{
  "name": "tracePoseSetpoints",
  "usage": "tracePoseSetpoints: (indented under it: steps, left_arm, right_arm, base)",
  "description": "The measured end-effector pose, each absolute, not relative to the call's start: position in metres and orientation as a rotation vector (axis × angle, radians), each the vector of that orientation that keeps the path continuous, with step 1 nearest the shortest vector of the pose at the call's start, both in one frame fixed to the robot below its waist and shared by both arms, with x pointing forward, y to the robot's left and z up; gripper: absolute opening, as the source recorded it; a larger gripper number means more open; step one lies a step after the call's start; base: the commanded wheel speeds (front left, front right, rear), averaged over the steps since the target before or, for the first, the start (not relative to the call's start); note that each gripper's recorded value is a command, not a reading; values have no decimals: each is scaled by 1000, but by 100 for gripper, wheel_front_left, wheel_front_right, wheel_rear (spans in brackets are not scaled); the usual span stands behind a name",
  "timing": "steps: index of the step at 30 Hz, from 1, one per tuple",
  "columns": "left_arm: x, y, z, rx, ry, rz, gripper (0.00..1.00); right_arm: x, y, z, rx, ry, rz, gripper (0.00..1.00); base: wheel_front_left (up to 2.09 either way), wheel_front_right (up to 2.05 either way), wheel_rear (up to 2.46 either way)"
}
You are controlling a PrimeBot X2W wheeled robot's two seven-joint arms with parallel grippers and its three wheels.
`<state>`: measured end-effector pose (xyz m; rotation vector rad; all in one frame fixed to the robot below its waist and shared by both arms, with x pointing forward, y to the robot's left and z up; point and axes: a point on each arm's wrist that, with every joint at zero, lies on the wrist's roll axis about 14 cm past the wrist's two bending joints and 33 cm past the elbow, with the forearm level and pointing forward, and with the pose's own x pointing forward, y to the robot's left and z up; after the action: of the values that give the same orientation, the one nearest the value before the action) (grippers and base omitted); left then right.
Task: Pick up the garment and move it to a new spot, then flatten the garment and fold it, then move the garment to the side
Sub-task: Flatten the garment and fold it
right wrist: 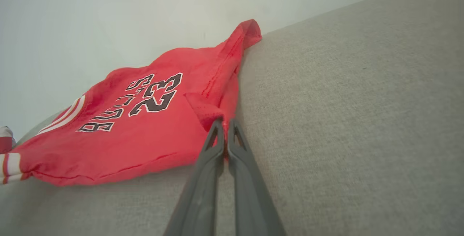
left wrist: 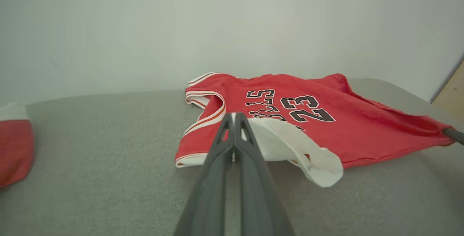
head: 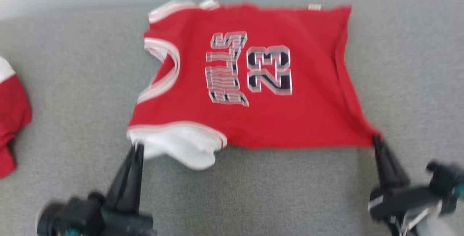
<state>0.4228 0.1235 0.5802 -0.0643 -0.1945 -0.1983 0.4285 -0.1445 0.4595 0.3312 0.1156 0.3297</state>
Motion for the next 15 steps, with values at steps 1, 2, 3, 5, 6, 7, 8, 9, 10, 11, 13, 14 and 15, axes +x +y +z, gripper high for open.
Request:
tracePoseSetpoints:
  steps: [1,2,3,5,6,7,8,9,10,11,13,14,15]
  left_arm:
    - [415,126,578,-93,-172,-183,0]
    - [407,127,574,-107,-144,-176,0]
    - [398,128,571,-119,-120,-171,0]
    - [381,129,567,-155,-81,-155,0]
    - [374,130,565,-171,-63,-151,0]
    - [366,131,563,-184,-43,-144,0]
    - [358,132,562,-191,-31,-138,0]
    - [350,133,561,-202,-17,-132,0]
    - [343,134,558,-210,1,-124,0]
    - [336,135,557,-218,13,-120,0]
    - [322,134,554,-241,48,-119,0]
    - [316,134,552,-247,61,-121,0]
    - [310,133,551,-257,78,-124,0]
  right_arm:
    - [419,-146,456,325,129,323,0]
    - [410,-145,453,329,141,317,0]
    - [402,-145,452,339,147,308,0]
    - [388,-146,449,329,164,299,0]
    - [381,-148,448,322,169,294,0]
    - [375,-149,447,320,176,286,0]
    - [368,-151,445,315,185,278,0]
    - [362,-153,444,298,191,273,0]
    - [357,-154,444,290,195,268,0]
    - [352,-155,444,289,197,260,0]
    - [341,-155,443,280,210,255,0]
    - [337,-154,443,280,214,253,0]
    - [332,-153,444,280,219,252,0]
  base:
    - [0,0,0]
    - [0,0,0]
    - [0,0,0]
    - [0,0,0]
    - [0,0,0]
    - [0,0,0]
    - [0,0,0]
    - [0,0,0]
    - [0,0,0]
    - [0,0,0]
    - [0,0,0]
    - [0,0,0]
    - [0,0,0]
